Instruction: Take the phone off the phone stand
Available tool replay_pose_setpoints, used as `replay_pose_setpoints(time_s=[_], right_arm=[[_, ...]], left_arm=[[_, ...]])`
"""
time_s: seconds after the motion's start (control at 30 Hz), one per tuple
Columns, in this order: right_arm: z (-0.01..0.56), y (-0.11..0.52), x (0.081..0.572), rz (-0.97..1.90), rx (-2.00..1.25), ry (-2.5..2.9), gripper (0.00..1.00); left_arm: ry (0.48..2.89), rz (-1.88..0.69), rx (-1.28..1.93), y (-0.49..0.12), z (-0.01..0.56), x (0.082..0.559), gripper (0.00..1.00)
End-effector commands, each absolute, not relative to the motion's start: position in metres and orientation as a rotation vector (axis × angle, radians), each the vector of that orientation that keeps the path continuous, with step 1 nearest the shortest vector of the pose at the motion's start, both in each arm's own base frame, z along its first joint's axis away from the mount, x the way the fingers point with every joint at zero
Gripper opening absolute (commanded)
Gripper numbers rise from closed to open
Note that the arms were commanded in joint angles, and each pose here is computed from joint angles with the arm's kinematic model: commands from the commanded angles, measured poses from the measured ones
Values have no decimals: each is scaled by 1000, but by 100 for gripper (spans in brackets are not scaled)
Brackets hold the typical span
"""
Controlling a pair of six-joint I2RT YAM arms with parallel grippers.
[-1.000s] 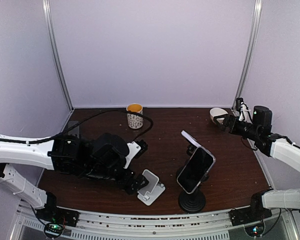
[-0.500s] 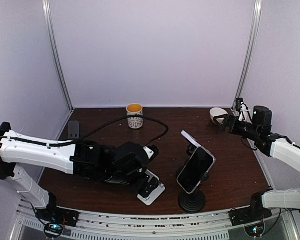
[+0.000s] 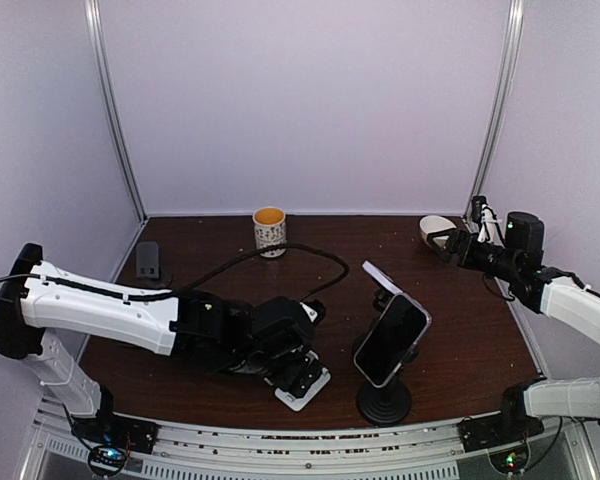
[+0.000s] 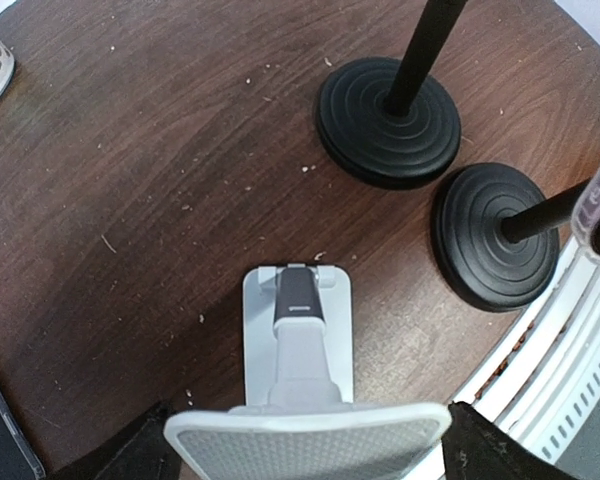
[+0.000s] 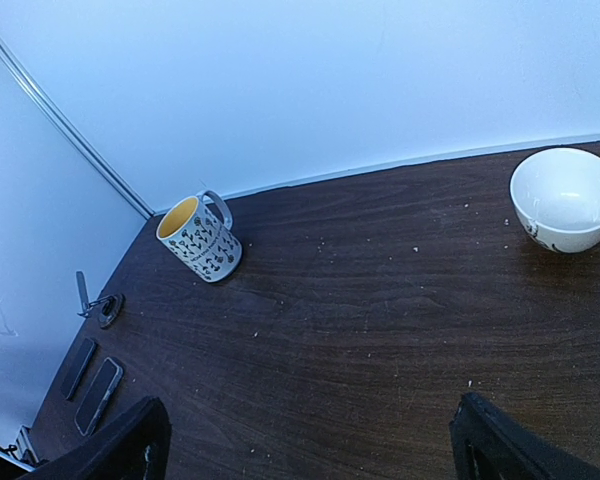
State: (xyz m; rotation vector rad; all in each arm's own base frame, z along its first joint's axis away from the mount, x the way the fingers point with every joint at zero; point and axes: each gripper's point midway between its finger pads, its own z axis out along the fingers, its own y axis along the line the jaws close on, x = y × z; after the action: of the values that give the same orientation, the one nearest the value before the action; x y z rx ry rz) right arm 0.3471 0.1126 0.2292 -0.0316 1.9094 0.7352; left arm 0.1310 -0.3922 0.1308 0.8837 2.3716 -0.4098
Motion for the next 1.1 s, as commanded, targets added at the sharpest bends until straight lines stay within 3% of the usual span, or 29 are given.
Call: replay_pose_setpoints(time_s=[0.0,0.17,0.43,1.07], right_arm=[[228,108,349,709,-23,1908,100],[227,108,350,706,-22,1913,100],[225,108,350,707,-26,1919,100],[229,112,349,728,-54,1892,100]], left_arm=[[2354,-443,793,-401,139,147,85],[2327,-418,780,-395,146,152,68],[2326,-388,704,-366,165,173,54],[2275,-330,353,-220,207,300,44]])
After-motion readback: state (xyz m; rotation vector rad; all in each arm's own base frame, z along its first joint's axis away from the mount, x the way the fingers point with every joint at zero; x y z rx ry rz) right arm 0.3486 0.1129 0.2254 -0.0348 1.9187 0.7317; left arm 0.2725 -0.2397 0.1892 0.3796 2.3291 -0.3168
